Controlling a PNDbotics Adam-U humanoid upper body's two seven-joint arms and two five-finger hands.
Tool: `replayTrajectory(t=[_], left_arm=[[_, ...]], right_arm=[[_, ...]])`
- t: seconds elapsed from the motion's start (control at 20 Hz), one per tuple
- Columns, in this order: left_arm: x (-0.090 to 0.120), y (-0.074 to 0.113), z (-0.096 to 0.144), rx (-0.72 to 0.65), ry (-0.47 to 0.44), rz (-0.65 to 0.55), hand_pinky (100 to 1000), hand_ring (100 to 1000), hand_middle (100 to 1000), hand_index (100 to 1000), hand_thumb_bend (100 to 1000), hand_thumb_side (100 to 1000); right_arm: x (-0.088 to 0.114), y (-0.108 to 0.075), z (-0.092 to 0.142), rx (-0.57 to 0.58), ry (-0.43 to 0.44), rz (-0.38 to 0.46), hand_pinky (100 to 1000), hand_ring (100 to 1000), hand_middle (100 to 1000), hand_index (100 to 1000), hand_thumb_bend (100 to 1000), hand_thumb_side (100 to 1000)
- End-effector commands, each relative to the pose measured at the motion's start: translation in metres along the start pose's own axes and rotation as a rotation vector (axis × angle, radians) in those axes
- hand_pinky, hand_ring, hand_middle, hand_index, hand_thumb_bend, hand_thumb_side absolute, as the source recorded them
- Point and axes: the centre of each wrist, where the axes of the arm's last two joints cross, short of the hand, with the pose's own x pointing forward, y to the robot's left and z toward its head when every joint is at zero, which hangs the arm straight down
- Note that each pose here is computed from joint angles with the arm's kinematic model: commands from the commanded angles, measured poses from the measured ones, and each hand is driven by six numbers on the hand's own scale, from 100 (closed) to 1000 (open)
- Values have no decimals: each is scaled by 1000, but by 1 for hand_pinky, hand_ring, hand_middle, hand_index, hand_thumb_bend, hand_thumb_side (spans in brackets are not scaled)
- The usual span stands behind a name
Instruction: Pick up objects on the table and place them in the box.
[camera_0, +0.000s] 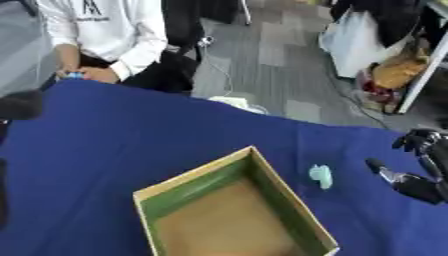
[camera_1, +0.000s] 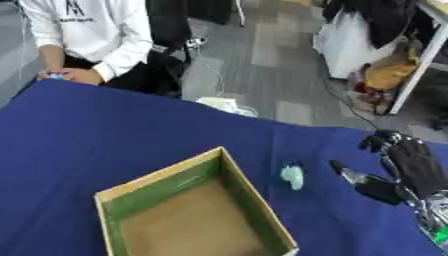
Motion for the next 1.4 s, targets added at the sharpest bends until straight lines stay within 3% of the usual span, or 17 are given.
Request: replayTrajectory(t=[0.05,0.3,0.35,0.4,1.4], left_arm=[[2,-2,-9,-3,-38,13,838,695,914,949,1000,703],[1,-6,-15,-3,-59,36,838,695,914,949,1000,702],[1,-7,-15,-2,-62,43,838,695,915,949,1000,702],[1,-7,-16,-3,-63,47,838,694,915,950,1000,702],[1,-10,-13,-10,-48,62,843,680,924,958,1000,717]], right_arm=[[-3,-17,-10,-35,-22,25,301,455,476,624,567,1000],[-3,-14,-10,-26,-13,21,296,454,474,615,571,1000],[-2,-13,-10,-25,-13,20,295,454,476,615,455,1000],[-2,-12,-10,-23,-12,19,293,454,473,614,573,1000],[-11,3,-7,12,67,43,274,445,459,596,602,1000]])
